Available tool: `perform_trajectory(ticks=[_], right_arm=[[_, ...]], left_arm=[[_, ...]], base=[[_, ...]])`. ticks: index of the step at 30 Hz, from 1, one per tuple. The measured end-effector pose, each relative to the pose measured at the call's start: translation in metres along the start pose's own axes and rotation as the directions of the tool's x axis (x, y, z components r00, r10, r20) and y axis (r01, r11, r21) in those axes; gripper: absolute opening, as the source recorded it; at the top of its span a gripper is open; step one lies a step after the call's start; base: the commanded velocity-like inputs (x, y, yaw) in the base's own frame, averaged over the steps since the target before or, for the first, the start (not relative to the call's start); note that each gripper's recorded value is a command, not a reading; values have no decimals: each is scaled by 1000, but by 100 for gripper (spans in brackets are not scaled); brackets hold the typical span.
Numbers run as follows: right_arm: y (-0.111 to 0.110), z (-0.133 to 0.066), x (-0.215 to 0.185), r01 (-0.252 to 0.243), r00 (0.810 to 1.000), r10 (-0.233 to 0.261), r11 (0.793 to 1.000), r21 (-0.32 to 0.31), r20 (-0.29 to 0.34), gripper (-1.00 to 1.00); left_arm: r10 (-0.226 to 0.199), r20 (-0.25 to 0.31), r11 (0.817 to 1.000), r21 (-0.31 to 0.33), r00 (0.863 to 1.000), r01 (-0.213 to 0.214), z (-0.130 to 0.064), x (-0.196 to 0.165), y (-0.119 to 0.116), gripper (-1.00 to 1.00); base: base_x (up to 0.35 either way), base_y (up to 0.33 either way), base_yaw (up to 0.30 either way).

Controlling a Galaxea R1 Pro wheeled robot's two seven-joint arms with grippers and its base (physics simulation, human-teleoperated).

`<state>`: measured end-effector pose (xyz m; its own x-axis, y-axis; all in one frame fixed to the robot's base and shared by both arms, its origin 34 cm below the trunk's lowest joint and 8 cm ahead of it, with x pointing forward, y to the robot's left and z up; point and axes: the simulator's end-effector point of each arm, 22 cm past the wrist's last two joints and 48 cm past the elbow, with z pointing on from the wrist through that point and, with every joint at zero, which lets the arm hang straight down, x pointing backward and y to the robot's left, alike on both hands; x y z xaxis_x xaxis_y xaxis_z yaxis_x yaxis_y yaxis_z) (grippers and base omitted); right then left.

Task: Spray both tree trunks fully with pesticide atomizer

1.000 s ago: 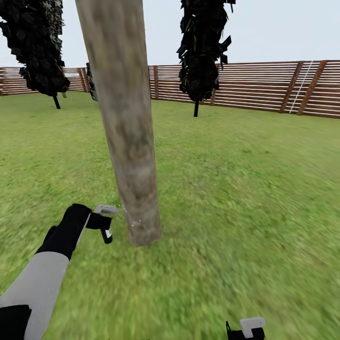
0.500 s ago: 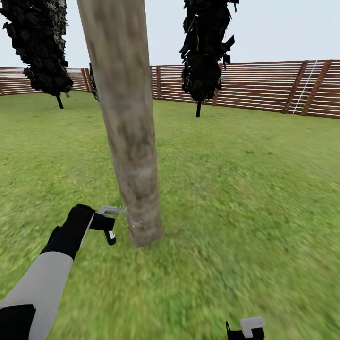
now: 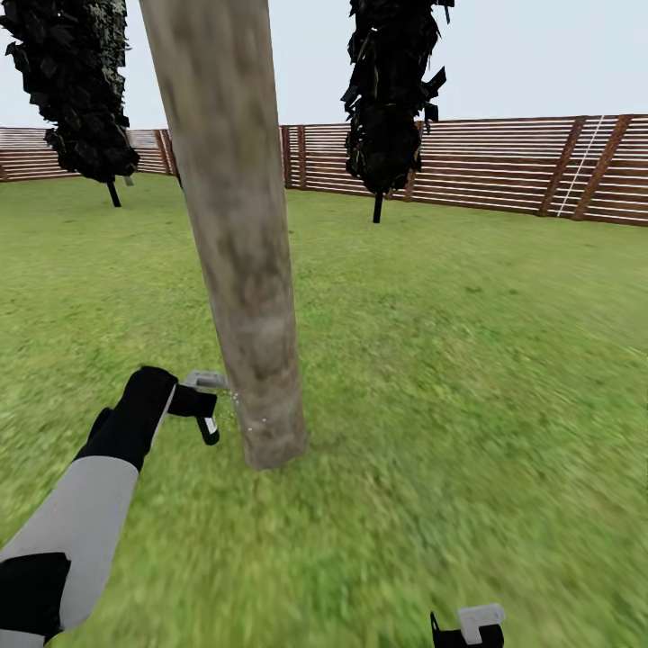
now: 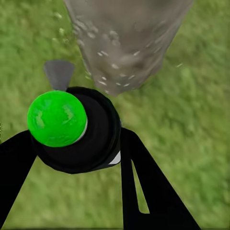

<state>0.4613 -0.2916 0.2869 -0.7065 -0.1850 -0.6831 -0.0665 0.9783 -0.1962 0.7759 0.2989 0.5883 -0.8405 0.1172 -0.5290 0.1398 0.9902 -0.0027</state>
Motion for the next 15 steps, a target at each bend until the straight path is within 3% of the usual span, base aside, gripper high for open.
perform_trajectory(ticks=[9, 15], right_arm=[[0, 0, 0, 0, 1000, 0, 1000, 0, 1, 100], [0, 0, 0, 1, 1000, -1, 1000, -1, 1, 100]], left_arm=[[2, -3, 1000, 5, 1000, -2, 2, 3, -3, -100], [0, -7, 1000, 7, 1000, 0, 3, 5, -3, -100]], base=[[0, -229, 0], [-97, -273, 43]])
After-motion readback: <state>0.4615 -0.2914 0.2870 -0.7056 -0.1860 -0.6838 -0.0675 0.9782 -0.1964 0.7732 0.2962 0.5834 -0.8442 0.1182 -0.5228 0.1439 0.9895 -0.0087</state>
